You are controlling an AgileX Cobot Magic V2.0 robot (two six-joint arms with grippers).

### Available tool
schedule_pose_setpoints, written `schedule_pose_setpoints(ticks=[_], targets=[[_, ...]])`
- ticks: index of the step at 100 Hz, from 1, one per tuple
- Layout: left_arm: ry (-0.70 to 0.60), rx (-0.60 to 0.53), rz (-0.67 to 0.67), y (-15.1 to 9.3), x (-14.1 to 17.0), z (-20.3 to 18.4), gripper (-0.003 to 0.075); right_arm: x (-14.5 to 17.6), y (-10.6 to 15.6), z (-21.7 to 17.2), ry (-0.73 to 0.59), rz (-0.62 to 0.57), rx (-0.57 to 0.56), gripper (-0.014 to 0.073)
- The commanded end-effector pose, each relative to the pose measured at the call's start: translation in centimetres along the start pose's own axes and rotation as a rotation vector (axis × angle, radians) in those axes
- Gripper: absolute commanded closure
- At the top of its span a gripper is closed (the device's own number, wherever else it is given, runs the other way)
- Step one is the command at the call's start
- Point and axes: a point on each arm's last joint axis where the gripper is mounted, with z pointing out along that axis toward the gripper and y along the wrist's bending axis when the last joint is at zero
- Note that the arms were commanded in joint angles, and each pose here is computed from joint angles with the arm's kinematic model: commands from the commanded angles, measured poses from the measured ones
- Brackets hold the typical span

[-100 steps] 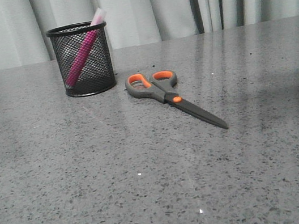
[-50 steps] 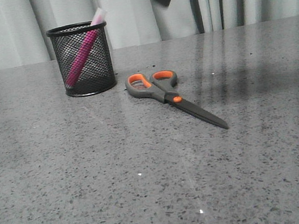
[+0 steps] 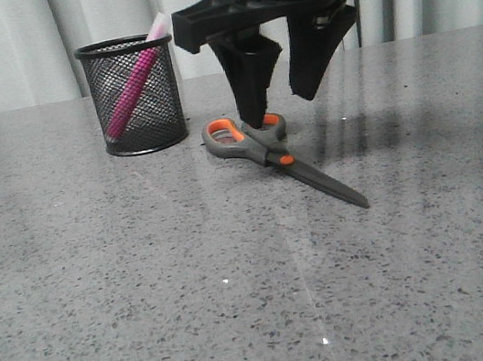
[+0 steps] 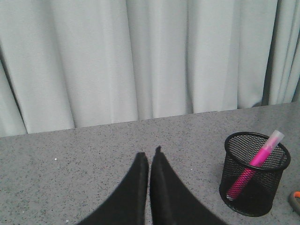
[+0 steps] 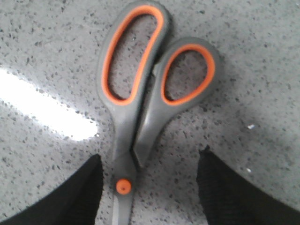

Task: Put pen and scissors into bin
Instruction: 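Grasp the scissors at the handle pivot with the right gripper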

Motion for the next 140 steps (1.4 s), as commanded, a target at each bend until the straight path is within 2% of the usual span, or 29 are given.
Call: schedule_pose_setpoints(ticks=[1, 53, 140], targets=[[-0.048, -0.021, -0.03, 0.1, -1.1, -0.3, 0.0739, -1.0, -0.1, -2.3, -0.117, 0.009, -0.003, 0.0204], [-0.048, -0.021, -0.03, 0.1, -1.1, -0.3, 0.0739, -1.2, 0.0, 0.7, -0.06, 0.007, -0.004, 0.0204], [-0.048, -0.021, -0.03, 0.1, -1.1, -0.3, 0.0739, -1.4, 0.2, 0.6, -0.075, 0.018, -0.021, 0.0204]])
